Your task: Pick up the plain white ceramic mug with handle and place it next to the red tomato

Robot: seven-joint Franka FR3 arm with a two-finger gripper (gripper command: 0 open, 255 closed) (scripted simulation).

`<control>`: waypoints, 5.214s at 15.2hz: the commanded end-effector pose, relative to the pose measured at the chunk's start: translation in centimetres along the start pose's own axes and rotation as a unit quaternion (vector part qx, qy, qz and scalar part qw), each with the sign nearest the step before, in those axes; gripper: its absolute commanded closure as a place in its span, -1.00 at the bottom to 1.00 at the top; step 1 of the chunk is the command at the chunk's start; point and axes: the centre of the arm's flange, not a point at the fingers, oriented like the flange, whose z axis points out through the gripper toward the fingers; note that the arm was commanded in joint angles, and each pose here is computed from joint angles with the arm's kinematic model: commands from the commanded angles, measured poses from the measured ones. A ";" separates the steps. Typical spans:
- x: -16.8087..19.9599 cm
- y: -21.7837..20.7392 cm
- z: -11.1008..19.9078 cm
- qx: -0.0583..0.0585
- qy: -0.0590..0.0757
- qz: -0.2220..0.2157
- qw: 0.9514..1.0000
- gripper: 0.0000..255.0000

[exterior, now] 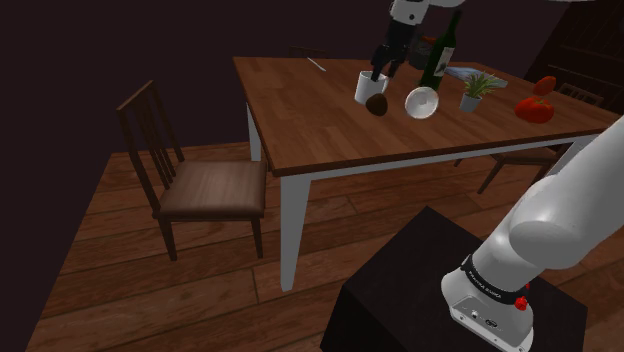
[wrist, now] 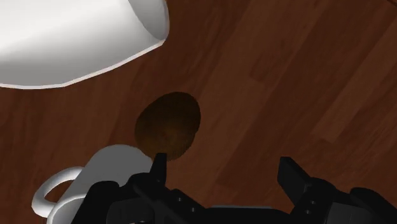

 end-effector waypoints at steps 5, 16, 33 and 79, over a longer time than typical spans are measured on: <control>6.3 4.3 2.3 -0.009 -0.010 -0.016 1.000 -1.00; 10.2 7.1 7.5 -0.014 -0.015 -0.025 0.999 -1.00; 10.2 7.1 7.8 -0.014 -0.015 -0.025 0.999 1.00; -0.6 16.0 -11.0 -0.014 -0.015 -0.025 0.999 1.00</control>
